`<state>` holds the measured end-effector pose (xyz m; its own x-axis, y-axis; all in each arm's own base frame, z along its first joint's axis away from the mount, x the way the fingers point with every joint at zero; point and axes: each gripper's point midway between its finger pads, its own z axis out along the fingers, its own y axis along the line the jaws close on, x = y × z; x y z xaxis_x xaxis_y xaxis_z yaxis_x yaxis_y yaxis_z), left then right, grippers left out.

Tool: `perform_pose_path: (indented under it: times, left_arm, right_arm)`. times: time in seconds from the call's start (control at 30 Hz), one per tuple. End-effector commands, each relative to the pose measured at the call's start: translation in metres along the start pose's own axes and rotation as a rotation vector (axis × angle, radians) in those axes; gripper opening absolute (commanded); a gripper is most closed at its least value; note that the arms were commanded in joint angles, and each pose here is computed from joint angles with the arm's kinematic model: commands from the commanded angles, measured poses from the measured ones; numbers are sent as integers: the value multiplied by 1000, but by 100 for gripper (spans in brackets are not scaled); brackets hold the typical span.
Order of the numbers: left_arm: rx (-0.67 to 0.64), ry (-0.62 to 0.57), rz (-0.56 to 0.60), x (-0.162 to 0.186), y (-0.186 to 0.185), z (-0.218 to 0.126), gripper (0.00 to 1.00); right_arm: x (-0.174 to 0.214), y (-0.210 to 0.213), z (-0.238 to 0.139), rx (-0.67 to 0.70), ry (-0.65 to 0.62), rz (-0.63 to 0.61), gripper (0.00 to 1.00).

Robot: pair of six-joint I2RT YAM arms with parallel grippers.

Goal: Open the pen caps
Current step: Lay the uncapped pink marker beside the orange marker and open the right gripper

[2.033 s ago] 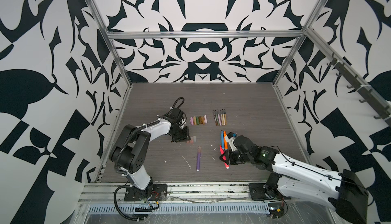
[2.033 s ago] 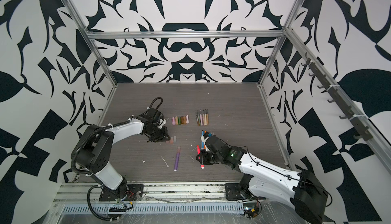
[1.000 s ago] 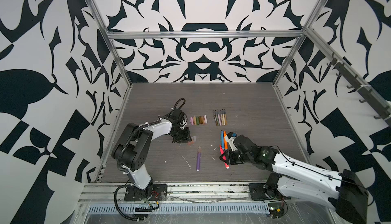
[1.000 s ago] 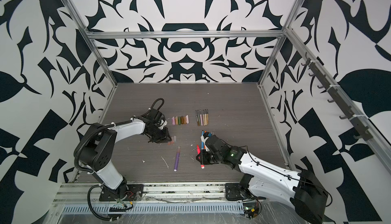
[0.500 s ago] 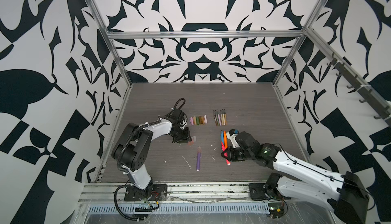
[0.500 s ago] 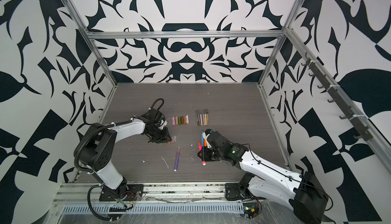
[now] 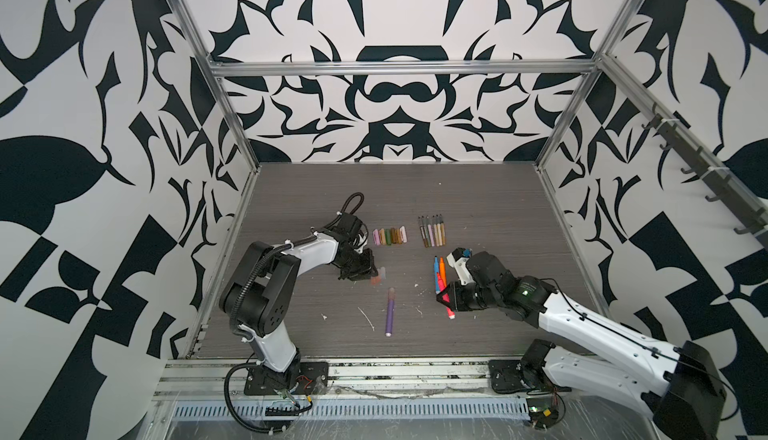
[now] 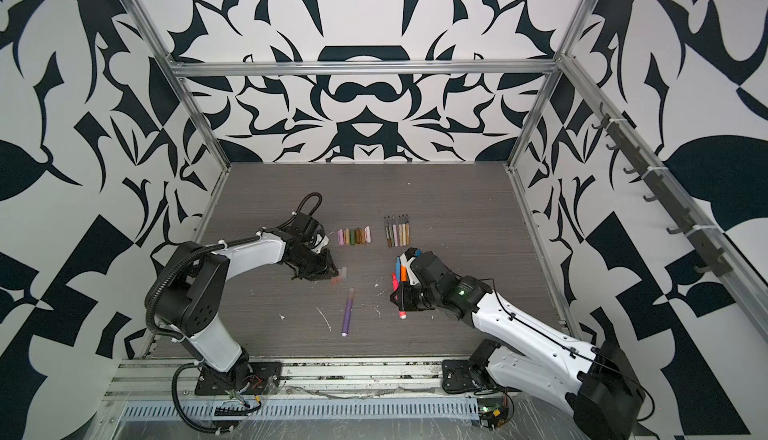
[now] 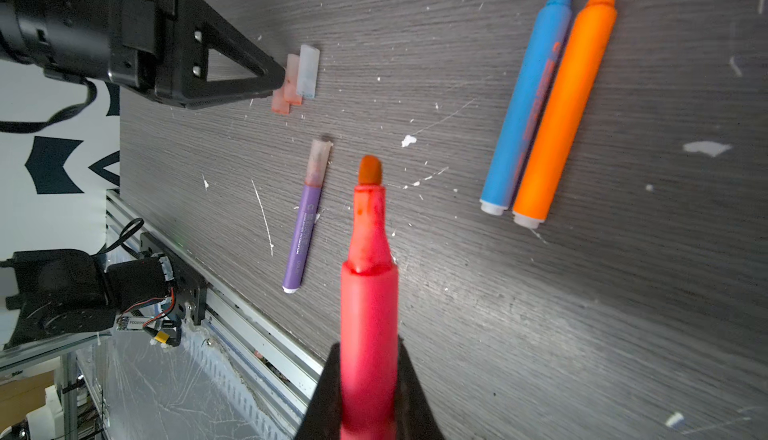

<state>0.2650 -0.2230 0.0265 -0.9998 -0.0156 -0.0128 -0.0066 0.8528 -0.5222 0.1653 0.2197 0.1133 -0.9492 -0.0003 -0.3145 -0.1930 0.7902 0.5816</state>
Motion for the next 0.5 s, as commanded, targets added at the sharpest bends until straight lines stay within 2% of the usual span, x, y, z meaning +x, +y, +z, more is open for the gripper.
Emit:
perform_pose_path:
  times: [0.0, 0.2, 0.47]
  left_arm:
    - [1, 13, -6, 2, -1, 0, 29]
    - [-8, 4, -1, 3, 0, -5, 31]
    - [-11, 2, 1, 6, 1, -6, 36]
  right_arm:
    - [-11, 8, -10, -11, -19, -43, 0]
    - [-31, -11, -18, 50, -38, -63, 0]
    - [-58, -57, 1, 50, -17, 18, 0]
